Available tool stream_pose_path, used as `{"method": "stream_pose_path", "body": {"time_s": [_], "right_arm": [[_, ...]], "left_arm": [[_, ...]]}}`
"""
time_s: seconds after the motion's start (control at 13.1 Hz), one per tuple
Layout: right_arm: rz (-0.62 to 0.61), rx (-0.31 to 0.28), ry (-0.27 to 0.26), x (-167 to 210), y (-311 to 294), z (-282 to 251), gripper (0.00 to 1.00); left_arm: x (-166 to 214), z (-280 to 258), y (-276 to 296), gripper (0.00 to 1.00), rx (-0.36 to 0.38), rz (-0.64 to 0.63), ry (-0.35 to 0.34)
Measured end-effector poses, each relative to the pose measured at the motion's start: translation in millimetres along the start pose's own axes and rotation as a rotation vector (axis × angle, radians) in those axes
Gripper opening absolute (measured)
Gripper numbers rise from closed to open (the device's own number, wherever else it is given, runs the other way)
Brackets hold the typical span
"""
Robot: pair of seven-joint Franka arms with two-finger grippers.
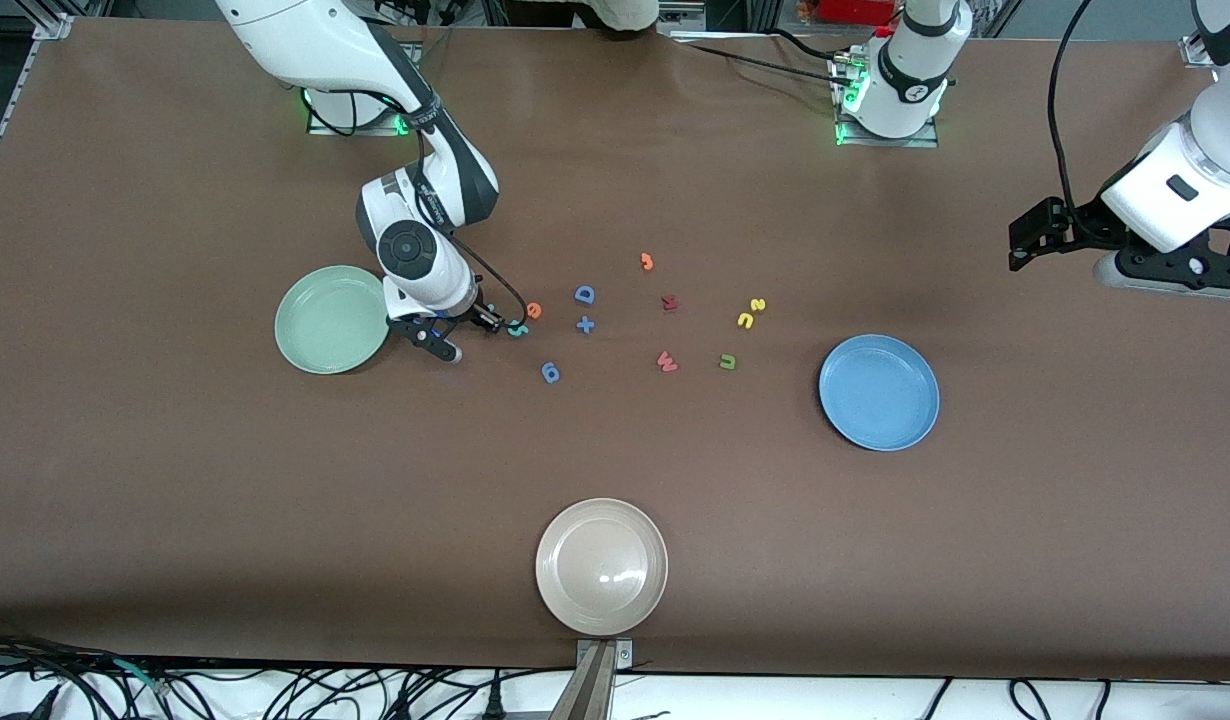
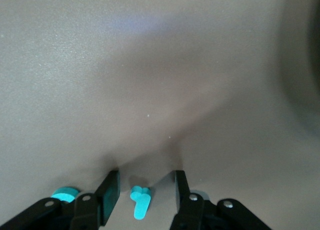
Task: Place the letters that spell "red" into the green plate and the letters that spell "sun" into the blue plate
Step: 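Grasp the teal letter with the right gripper, then place the teal letter on the mint plate while the left gripper reaches letters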
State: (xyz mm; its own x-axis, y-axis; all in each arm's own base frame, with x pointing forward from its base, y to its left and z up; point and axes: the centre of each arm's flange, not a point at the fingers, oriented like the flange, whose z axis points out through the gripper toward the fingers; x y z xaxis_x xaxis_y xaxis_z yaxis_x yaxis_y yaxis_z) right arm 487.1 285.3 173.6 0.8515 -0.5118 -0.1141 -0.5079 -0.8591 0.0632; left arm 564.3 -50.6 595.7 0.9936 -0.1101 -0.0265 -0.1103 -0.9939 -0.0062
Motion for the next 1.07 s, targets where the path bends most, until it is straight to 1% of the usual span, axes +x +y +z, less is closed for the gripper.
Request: {"method": "stream_pose_path", "body": {"time_s": [0.23, 0.38, 0.53, 0.61, 0.69, 0.76, 0.84, 0.92, 0.99, 1.07], "right_arm": [[-0.003, 0.003, -0.006, -4.5, -2.7, 0.2, 0.55], [0.012, 0.014, -0.021, -7.5, -4.5, 0.2, 0.54], [0.018, 0.017, -0.026, -7.8, -4.8, 0.2, 0.53], [0.019, 0.018, -0.026, -7.7, -5.1, -0.2, 0.50], [0.019, 0.018, -0.026, -7.7, -5.1, -0.1, 0.49], [0.019, 0.022, -0.025, -7.7, -6.0, -0.9, 0.44], [0.018, 0.024, -0.025, -8.0, -6.9, -1.6, 0.30], [0.019, 0.024, -0.025, -8.1, -7.0, -1.6, 0.24], [0.018, 0.024, -0.025, -8.2, -7.1, -1.6, 0.22], [0.018, 0.024, -0.025, -8.2, -7.1, -1.6, 0.22]], "left_arm": [[0.0, 0.0, 0.5, 1.00, 0.000, 0.001, 0.000], [0.2, 0.2, 3.8, 1.00, 0.000, 0.007, 0.000], [0.3, 0.4, 4.0, 1.00, 0.000, 0.007, -0.001], [0.3, 0.5, 3.9, 1.00, 0.000, 0.007, -0.001], [0.5, 1.0, 3.9, 1.00, 0.000, 0.007, -0.002], [1.2, 3.2, 3.9, 1.00, -0.001, 0.007, -0.006], [2.7, 7.1, 4.3, 1.00, -0.002, 0.009, -0.014], [4.7, 12.6, 6.4, 1.00, -0.003, 0.013, -0.025], [6.9, 19.4, 9.7, 1.00, -0.005, 0.020, -0.038], [9.9, 27.5, 12.1, 1.00, -0.008, 0.025, -0.052]]}}
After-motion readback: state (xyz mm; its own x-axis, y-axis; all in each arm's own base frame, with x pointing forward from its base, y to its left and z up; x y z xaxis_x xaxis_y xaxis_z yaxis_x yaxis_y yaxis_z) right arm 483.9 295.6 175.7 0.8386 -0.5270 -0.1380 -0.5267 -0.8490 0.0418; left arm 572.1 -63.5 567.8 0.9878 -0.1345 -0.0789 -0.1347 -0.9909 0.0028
